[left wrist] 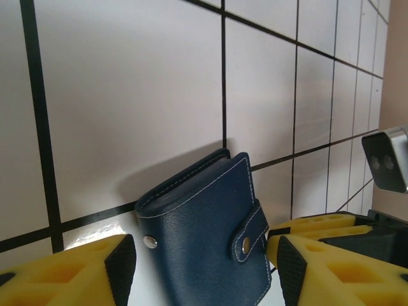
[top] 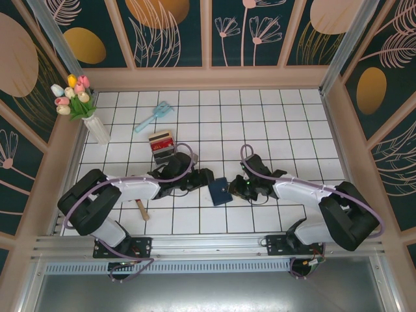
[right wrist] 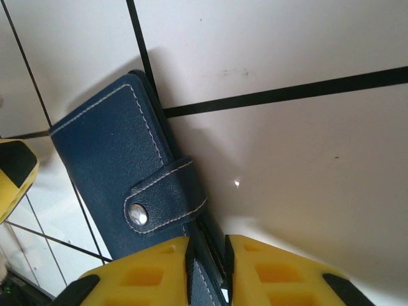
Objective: Put the credit cards into the card holder
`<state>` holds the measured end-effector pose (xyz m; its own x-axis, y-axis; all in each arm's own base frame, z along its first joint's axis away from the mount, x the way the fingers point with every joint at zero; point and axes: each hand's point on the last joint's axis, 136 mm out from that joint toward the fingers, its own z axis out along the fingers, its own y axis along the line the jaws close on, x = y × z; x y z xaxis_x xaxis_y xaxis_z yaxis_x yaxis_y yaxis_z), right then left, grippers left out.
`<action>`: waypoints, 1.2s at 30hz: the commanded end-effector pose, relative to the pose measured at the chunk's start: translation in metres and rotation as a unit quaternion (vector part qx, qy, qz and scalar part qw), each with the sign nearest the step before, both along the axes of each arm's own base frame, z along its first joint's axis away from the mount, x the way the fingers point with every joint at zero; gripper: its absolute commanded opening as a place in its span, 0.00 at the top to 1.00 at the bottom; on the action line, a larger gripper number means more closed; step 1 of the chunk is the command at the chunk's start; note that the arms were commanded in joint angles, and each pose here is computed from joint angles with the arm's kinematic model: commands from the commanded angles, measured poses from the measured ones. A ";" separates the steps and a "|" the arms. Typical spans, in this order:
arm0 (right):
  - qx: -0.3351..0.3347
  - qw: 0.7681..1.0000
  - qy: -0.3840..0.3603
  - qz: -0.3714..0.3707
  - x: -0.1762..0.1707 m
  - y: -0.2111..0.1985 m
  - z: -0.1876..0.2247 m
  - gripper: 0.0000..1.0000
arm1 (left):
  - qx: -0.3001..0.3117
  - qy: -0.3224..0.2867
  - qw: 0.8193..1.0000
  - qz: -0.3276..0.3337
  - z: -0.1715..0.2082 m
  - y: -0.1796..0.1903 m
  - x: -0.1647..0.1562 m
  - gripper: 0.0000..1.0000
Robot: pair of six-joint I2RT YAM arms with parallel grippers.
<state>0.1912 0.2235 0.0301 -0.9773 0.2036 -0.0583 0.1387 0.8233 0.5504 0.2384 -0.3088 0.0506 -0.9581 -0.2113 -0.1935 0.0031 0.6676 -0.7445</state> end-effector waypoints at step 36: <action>-0.068 0.992 -0.090 0.060 0.029 0.020 0.027 0.73 | -0.059 -0.034 0.998 0.005 0.020 -0.031 0.012 0.97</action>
<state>0.2158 0.2304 0.0510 -0.9664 0.1108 -0.2321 0.0001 0.9027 0.4303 0.2500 -0.3341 0.0597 -0.9445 -0.2478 -0.2155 0.0231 0.6044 -0.7963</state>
